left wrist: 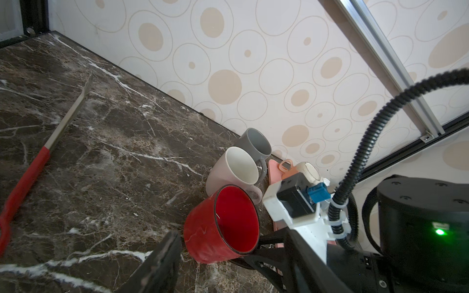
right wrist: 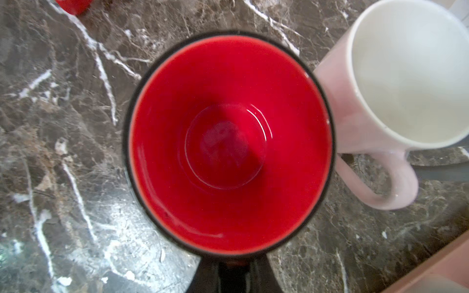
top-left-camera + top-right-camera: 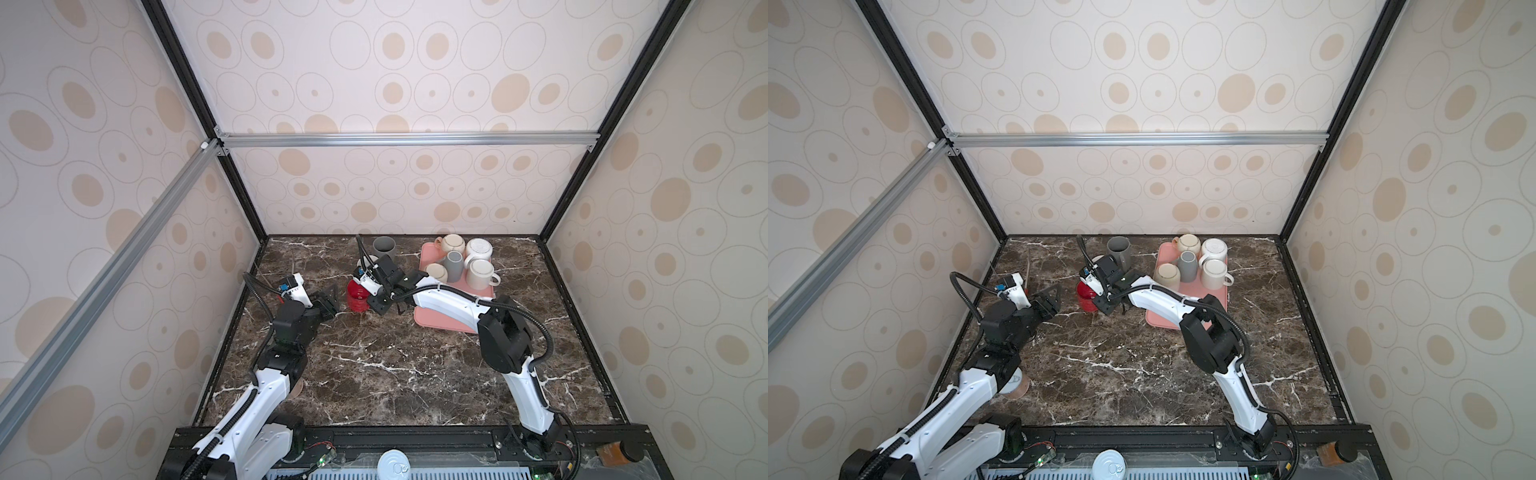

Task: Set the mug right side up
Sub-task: 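Lower the red mug upright with the right gripper while the left gripper withdraws, then release the red mug beside the pink mug and move the right gripper toward the tray, then grasp the upside-down cream speckled mug's handle on the tray with the left gripper, then lift the cream speckled mug off the tray with the left gripper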

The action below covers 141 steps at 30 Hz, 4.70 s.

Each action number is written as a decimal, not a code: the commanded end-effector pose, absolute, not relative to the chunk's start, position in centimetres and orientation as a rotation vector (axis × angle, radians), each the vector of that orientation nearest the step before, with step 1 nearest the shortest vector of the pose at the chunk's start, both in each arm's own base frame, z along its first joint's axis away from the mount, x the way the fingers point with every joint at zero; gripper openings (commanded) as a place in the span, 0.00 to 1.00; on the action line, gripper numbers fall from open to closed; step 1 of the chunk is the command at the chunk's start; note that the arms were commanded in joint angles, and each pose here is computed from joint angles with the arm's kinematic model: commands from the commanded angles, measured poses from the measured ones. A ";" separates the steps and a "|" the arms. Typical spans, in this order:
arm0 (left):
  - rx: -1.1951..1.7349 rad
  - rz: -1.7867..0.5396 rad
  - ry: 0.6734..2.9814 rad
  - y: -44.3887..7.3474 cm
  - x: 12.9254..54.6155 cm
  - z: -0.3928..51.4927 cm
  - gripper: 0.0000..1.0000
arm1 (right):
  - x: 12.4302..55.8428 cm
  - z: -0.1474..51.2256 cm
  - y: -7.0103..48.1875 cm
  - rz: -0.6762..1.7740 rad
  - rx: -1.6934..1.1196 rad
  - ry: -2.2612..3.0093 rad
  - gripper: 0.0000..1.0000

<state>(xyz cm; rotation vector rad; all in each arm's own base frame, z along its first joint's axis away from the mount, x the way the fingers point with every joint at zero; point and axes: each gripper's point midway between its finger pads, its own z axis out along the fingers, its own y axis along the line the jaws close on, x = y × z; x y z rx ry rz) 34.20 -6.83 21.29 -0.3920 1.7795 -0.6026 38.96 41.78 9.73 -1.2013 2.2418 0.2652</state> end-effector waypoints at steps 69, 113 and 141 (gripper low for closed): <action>0.498 -0.487 2.232 -31.0 41.4 12.8 0.54 | 31.1 14.3 8.7 0.141 0.074 2.384 0.37; 0.802 -0.546 2.281 -39.7 38.6 8.5 0.06 | 28.1 16.1 6.1 0.163 0.157 2.300 0.40; 0.697 -0.416 2.409 -38.0 37.9 5.5 0.41 | 28.1 15.2 7.3 0.254 0.163 2.329 0.40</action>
